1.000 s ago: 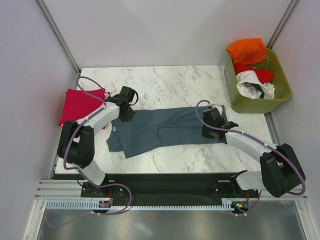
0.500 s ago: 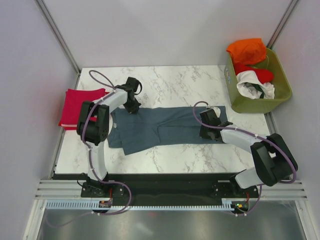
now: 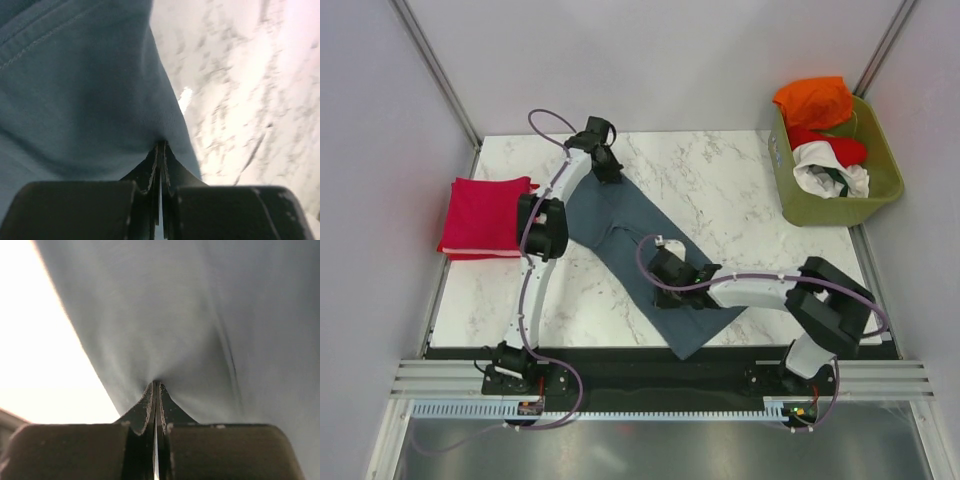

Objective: Fold and stack the t-shirts
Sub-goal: Fold the tshirt

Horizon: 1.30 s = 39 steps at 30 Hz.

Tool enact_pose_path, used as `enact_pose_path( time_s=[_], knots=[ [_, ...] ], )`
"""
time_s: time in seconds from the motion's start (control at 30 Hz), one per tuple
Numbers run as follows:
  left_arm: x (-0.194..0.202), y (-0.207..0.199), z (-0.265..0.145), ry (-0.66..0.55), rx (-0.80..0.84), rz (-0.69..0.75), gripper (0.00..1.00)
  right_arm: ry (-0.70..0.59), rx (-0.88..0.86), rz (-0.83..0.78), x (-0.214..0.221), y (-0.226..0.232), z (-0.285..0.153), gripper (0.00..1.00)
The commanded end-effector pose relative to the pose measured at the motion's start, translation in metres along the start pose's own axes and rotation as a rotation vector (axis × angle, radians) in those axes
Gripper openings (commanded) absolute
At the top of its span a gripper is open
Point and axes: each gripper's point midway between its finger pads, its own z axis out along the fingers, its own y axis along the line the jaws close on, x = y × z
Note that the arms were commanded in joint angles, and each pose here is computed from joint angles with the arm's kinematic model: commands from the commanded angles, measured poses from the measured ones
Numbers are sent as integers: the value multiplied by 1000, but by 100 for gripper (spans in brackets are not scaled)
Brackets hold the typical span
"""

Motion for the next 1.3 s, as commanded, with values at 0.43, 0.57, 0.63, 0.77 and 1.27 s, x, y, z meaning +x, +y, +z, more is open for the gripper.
enact_pose_path(
  time_s=[0.43,0.57,0.63,0.77,1.27],
  knots=[
    [22,-146,-8,103,596,-105,2,-302,-309,29,-176,40,-67,18],
    [16,-147,-37,69,606,-7,3,-349,-256,57,-234,3,-61,45],
    [-4,-151,-78,-10,628,60,10,-362,-236,84,-265,-13,-49,46],
    [-23,-112,-128,-114,532,65,15,-320,-260,106,-297,-30,-15,46],
    [22,-20,-255,-294,434,140,20,-208,-394,158,-341,-46,105,55]
  ],
)
